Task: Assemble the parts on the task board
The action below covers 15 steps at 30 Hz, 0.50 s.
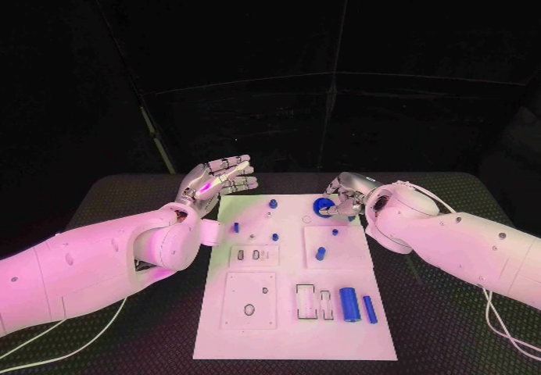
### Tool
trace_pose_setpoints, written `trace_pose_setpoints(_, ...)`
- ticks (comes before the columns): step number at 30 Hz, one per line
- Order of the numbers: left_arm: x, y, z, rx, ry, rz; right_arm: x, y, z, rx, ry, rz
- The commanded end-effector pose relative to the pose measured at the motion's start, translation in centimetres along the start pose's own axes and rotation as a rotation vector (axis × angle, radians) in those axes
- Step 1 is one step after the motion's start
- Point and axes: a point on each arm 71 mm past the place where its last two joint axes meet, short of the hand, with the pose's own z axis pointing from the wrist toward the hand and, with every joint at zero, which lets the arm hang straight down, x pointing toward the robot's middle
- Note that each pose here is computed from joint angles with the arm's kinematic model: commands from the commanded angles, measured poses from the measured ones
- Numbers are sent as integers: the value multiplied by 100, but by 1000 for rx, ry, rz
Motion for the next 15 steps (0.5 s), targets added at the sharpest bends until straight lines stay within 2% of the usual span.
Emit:
trace_pose_setpoints(1,17,-14,6,9,14,-6,-1,0,11,14,7,-21)
trace_pose_setpoints(15,19,-11,7,6,16,-8,11,-11,14,15,25,-63)
